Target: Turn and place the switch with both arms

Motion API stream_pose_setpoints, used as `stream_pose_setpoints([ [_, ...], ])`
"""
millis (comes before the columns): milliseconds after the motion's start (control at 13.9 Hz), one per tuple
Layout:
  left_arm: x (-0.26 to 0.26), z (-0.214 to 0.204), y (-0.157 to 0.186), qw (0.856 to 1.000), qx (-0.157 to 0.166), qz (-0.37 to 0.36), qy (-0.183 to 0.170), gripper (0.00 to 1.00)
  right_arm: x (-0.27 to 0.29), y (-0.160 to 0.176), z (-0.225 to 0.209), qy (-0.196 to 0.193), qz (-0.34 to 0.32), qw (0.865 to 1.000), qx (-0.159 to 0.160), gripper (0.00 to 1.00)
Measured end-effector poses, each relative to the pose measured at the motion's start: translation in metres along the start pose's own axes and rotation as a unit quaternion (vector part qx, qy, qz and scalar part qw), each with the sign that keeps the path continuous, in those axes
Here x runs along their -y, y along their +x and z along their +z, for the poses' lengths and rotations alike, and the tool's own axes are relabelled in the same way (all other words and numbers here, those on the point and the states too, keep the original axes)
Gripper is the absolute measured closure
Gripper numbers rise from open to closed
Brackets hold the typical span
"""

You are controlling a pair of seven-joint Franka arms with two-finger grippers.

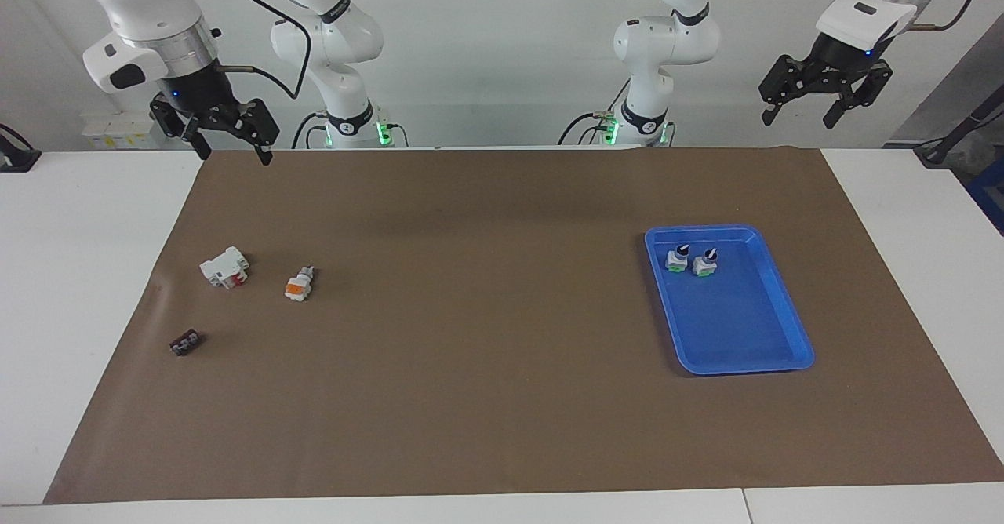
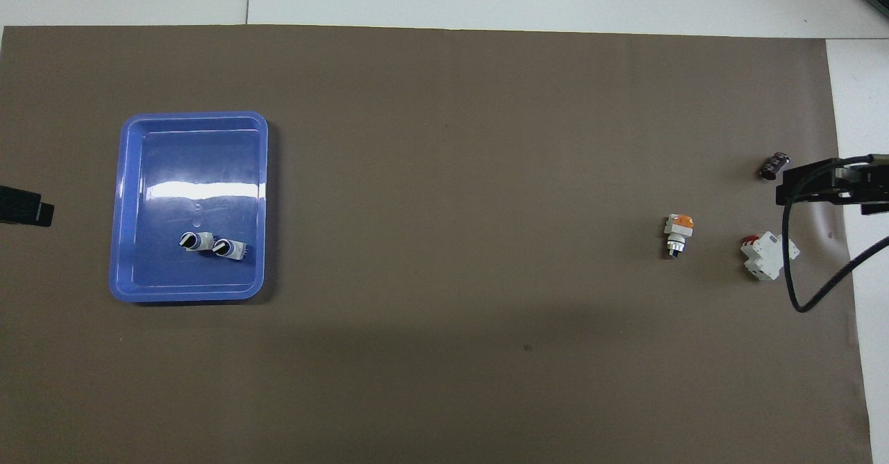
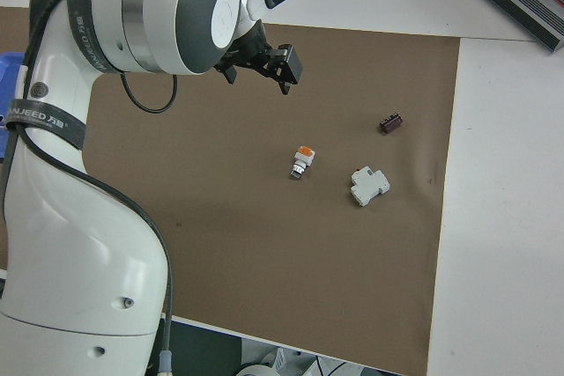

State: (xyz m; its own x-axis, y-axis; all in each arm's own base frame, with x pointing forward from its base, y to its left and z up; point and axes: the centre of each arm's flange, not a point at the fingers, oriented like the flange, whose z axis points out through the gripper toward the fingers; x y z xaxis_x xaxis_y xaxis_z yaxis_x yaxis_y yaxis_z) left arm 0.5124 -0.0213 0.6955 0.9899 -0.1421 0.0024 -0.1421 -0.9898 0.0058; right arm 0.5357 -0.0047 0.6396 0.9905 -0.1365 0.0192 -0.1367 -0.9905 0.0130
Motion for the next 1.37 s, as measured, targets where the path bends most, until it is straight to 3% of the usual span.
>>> stream_pose_setpoints([
  [288,0.0,0.0,0.0,1.0,0.0,0.0,0.0,0.0,0.002,0.01,0.039,0.003,0.0,1.0,-0.019,0.0],
  [504,0.0,0.0,0.0,1.0,0.0,0.0,0.0,0.0,0.004,0.013,0.089,0.006,-0.001,0.999,-0.038,0.0],
  [1369,0.0,0.0,0.0,1.0,0.0,0.0,0.0,0.0,-0.016,0.007,0.31,0.004,0.04,0.998,-0.052,0.0],
])
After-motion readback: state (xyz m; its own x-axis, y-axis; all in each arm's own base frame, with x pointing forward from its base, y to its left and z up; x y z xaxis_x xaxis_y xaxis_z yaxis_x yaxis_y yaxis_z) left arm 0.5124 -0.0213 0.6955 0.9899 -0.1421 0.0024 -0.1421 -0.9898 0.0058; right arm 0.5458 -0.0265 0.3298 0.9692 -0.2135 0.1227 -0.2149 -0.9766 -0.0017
